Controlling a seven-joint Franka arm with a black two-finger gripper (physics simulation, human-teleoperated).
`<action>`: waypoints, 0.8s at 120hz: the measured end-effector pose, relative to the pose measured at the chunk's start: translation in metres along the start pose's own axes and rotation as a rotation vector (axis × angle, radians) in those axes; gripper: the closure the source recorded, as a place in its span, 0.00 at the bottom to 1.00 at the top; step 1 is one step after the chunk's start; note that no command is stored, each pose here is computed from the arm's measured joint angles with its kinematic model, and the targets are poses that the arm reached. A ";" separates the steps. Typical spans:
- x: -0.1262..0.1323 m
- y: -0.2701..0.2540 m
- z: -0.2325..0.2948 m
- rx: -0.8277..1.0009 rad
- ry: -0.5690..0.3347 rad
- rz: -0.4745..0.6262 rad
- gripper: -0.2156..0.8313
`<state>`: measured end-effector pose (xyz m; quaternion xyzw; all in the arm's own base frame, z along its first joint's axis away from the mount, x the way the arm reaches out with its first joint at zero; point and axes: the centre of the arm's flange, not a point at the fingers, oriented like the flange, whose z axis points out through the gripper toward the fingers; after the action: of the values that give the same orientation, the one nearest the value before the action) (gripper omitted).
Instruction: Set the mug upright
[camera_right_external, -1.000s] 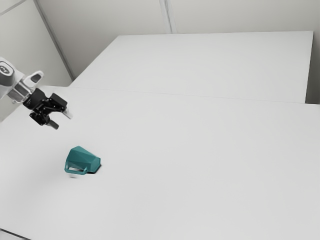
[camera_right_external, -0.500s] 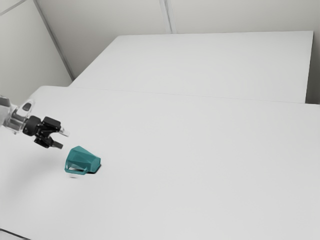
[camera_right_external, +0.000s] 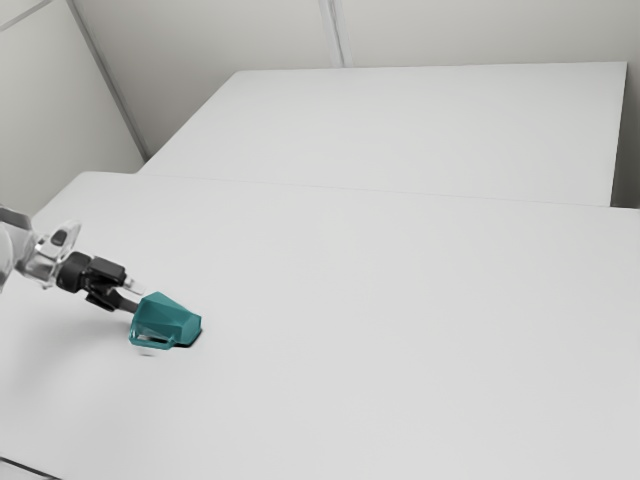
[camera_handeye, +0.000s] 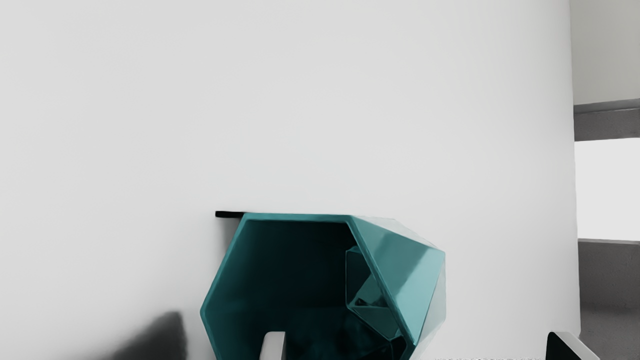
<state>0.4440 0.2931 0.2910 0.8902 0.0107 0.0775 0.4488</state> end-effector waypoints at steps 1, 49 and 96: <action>0.000 0.000 0.001 -0.002 -0.001 0.002 0.25; 0.007 -0.003 0.029 -0.058 -0.018 0.098 0.31; 0.005 -0.005 0.037 -0.093 -0.018 0.137 0.70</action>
<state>0.4551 0.2670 0.2660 0.8677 -0.0580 0.1004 0.4834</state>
